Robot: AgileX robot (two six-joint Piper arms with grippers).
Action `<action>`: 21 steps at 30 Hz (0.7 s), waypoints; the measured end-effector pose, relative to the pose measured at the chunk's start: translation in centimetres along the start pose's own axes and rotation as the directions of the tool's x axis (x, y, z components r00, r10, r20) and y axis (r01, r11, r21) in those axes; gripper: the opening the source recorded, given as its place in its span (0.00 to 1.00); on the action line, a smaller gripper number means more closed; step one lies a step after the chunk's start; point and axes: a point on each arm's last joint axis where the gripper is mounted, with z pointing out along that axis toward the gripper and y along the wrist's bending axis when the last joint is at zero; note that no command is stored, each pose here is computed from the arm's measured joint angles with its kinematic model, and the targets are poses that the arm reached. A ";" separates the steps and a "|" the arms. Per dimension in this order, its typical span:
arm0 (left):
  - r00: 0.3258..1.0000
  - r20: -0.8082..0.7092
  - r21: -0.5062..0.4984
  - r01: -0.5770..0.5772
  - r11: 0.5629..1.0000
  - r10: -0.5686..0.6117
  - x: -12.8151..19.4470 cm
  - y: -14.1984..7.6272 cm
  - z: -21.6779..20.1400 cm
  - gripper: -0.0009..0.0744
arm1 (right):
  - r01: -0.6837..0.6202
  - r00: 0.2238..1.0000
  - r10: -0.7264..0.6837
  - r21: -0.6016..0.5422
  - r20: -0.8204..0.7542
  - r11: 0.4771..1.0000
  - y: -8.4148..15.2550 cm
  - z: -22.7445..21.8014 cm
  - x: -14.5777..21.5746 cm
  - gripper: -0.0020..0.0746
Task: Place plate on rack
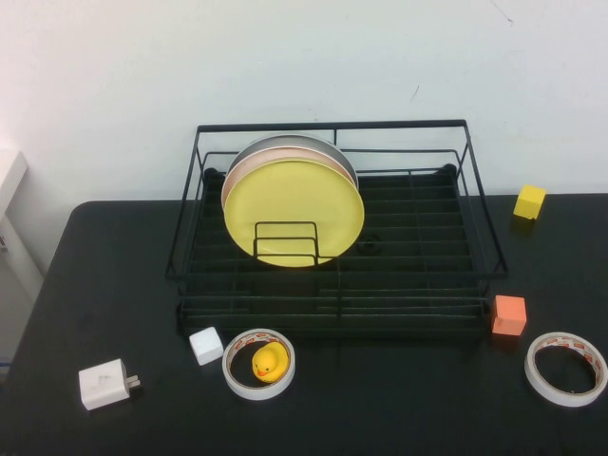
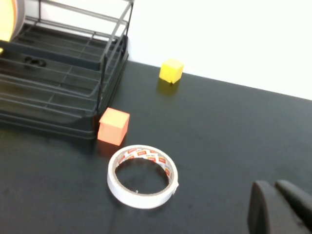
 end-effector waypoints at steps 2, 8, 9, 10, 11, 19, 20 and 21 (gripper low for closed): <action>1.000 0.000 0.000 0.000 1.000 0.000 0.0 0.0 0.0 0.02 | -0.005 1.000 0.005 0.001 -0.002 1.000 0.0 0.0 0.0 0.03; 1.000 0.000 0.000 0.000 1.000 0.000 0.0 0.0 0.0 0.02 | -0.004 1.000 0.004 0.002 -0.005 1.000 0.0 0.0 0.0 0.03; 1.000 0.000 0.000 0.000 1.000 0.000 0.0 0.0 0.0 0.02 | -0.004 1.000 0.004 0.002 -0.005 1.000 0.0 0.0 0.0 0.03; 1.000 0.000 0.000 0.000 1.000 0.000 0.0 0.0 0.0 0.02 | -0.002 1.000 0.002 0.002 -0.006 1.000 0.0 0.0 0.0 0.03; 1.000 0.000 0.000 0.000 1.000 0.000 0.0 0.0 0.0 0.02 | -0.002 1.000 0.002 0.002 -0.006 1.000 0.0 0.0 0.0 0.03; 1.000 -0.001 0.000 0.000 1.000 0.000 0.0 0.0 0.0 0.02 | 0.000 1.000 0.000 0.003 -0.006 1.000 0.0 0.0 0.0 0.03; 1.000 -0.001 0.000 0.000 1.000 0.000 0.0 0.0 0.0 0.02 | -0.012 1.000 0.012 0.003 -0.008 1.000 0.0 0.0 0.0 0.03; 1.000 -0.001 0.000 0.000 1.000 0.000 0.0 0.0 0.0 0.02 | -0.029 1.000 0.029 0.003 -0.007 1.000 0.0 0.0 0.0 0.03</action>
